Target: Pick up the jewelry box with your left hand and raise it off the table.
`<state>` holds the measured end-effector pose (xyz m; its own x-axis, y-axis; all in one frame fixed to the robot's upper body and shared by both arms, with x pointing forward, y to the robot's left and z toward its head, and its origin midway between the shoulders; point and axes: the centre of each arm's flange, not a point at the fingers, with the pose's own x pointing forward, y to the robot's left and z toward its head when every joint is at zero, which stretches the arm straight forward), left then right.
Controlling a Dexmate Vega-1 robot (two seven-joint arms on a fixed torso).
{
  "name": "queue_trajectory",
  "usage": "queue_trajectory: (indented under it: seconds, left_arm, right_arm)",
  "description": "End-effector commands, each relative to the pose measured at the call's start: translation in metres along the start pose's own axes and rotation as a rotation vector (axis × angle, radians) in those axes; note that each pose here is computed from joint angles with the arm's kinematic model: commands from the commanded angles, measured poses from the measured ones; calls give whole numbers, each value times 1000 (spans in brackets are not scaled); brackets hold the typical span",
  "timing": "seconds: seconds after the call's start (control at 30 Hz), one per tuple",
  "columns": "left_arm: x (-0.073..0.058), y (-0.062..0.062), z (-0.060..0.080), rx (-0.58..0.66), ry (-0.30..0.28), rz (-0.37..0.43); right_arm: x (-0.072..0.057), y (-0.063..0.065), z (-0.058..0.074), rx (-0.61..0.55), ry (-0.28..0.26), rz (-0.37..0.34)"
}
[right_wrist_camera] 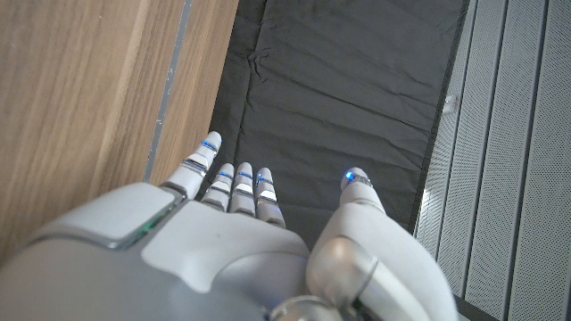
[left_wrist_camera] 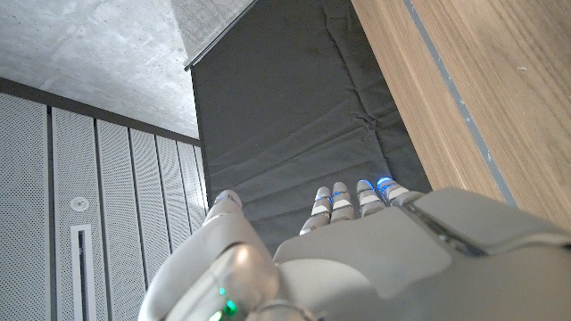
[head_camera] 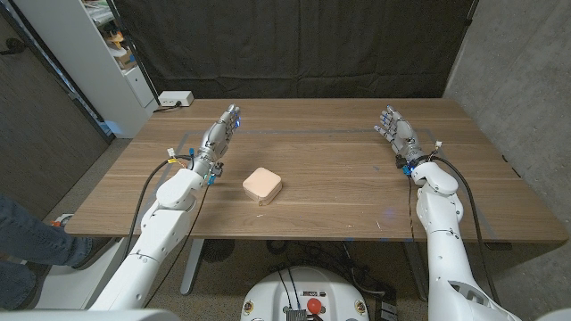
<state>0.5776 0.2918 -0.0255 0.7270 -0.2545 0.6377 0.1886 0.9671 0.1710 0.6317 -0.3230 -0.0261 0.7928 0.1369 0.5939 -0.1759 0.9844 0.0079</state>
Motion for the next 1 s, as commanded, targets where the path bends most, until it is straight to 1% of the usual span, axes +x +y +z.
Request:
queue_trajectory:
  seconds: [0.03,0.47,0.8,1.0]
  left_arm:
    - [-7,2,6,21,-18,-4]
    - [-10,1,8,32,-27,-15]
    - [-12,-1,13,24,-50,-32]
    - [-15,-3,17,30,-64,-41]
  right_arm:
    - [2,0,1,0,-1,-5]
    - [4,-2,1,0,-3,-8]
    - [7,-4,0,2,0,-13]
    - [8,-3,0,6,-1,-14]
